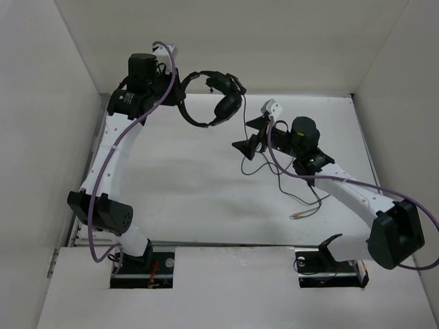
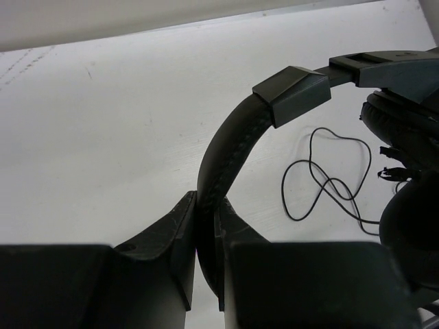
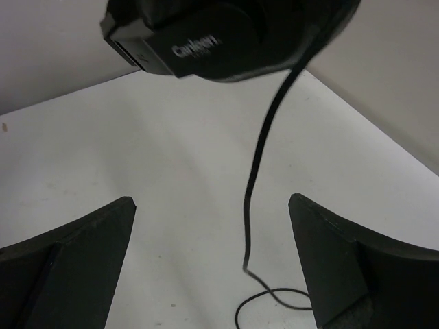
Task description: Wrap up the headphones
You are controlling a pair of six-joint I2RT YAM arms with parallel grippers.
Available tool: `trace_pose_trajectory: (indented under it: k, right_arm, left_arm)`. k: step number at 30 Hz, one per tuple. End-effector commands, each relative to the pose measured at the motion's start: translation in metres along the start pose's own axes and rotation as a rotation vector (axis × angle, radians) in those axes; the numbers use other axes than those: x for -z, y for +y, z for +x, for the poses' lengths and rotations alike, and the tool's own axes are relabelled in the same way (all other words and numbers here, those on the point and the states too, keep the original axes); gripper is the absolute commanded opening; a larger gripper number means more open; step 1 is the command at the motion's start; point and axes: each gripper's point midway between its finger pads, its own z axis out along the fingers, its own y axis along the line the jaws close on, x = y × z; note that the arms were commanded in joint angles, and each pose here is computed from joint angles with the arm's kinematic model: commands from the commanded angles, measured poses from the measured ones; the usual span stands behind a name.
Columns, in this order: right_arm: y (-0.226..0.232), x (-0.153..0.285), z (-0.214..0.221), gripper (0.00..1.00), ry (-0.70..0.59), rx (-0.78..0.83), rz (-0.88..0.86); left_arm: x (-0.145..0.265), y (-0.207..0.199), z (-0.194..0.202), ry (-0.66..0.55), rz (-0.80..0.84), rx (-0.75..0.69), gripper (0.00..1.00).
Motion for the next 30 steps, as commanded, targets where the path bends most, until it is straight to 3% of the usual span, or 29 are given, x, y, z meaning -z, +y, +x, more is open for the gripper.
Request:
trace_pose_trajectory:
  k: [1, 14, 17, 22, 26, 28, 30]
  right_arm:
    - [-0.006, -0.015, -0.039, 1.0, -0.13, 0.061, -0.004]
    - [-0.029, -0.059, -0.018, 1.0, -0.119, 0.047, -0.012]
    - [-0.023, -0.067, -0.012, 0.8, -0.103, 0.038, -0.05]
    - [-0.004, -0.07, 0.004, 0.64, -0.062, 0.006, -0.122]
    - [0.013, -0.068, 0.012, 0.29, -0.034, -0.02, -0.194]
    - [0.019, -0.066, 0.013, 0.15, -0.021, -0.041, -0.208]
    - [0.022, -0.063, 0.011, 0.08, -0.015, -0.049, -0.211]
  left_arm:
    - [0.049, -0.022, -0.052, -0.168, 0.082, -0.003, 0.0]
    - [0.099, -0.05, -0.093, -0.279, 0.244, 0.03, 0.0]
    - [0.109, -0.047, -0.104, -0.311, 0.251, 0.045, 0.0]
    - [0.124, -0.029, -0.123, -0.37, 0.238, 0.114, 0.0]
    - [0.135, -0.023, -0.135, -0.406, 0.262, 0.17, 0.0]
    - [0.139, -0.018, -0.139, -0.422, 0.26, 0.194, 0.0]
    - [0.139, -0.01, -0.141, -0.431, 0.245, 0.212, 0.0]
